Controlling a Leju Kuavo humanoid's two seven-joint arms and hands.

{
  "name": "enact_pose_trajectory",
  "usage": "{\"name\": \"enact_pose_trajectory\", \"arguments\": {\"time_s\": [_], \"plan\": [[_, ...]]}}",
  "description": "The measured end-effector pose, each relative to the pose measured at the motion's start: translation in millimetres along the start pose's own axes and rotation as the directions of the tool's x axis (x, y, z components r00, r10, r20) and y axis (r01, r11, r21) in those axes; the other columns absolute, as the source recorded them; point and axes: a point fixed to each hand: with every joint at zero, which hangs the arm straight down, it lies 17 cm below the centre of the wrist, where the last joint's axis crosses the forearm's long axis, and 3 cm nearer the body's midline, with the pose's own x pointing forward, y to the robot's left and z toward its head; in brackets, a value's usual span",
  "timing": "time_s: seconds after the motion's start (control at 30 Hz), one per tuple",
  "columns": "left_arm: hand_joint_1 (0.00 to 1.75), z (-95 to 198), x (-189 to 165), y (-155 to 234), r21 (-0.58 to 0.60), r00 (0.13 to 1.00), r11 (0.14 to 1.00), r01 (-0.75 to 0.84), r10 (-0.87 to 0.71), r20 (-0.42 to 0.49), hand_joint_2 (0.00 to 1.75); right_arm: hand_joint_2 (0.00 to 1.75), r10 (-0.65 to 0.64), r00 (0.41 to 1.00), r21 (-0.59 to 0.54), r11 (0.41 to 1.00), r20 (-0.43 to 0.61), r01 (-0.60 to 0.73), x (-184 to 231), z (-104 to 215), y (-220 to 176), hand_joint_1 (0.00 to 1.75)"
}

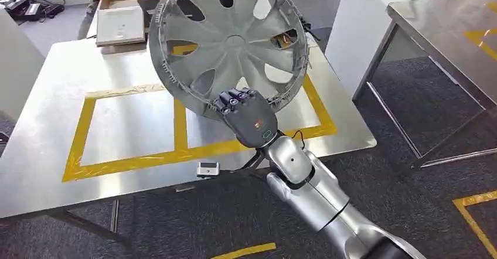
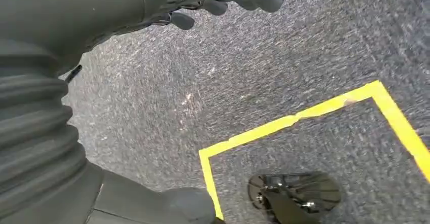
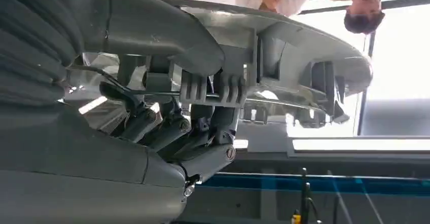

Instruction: Take the parts from the cabinet and place them on the table.

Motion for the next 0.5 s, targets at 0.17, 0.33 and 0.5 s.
{"name": "enact_pose_trajectory", "arguments": {"time_s": [0.17, 0.33, 0.5], "plan": [[0.0, 0.6, -2.7, -0.6, -0.001, 1.0, 1.0, 0.008, -0.008, 0.008, 1.75, 1.75, -0.002, 1.0, 0.003, 1.0, 0.005, 0.002, -0.2, -0.5, 0.0, 1.75], [0.0, 1.8, 5.2, -7.3, -0.039, 0.999, 0.999, -0.012, 0.014, 0.047, 1.75, 1.75, 0.027, 1.0, 0.056, 0.998, -0.005, -0.027, -3.7, 2.8, 14.3, 1.75], [0.0, 2.1, 6.8, -9.1, -0.049, 0.999, 0.999, -0.012, 0.014, 0.053, 1.75, 1.75, 0.028, 1.0, 0.102, 0.994, -0.013, -0.027, -5.3, 5.3, 31.3, 1.75]]}}
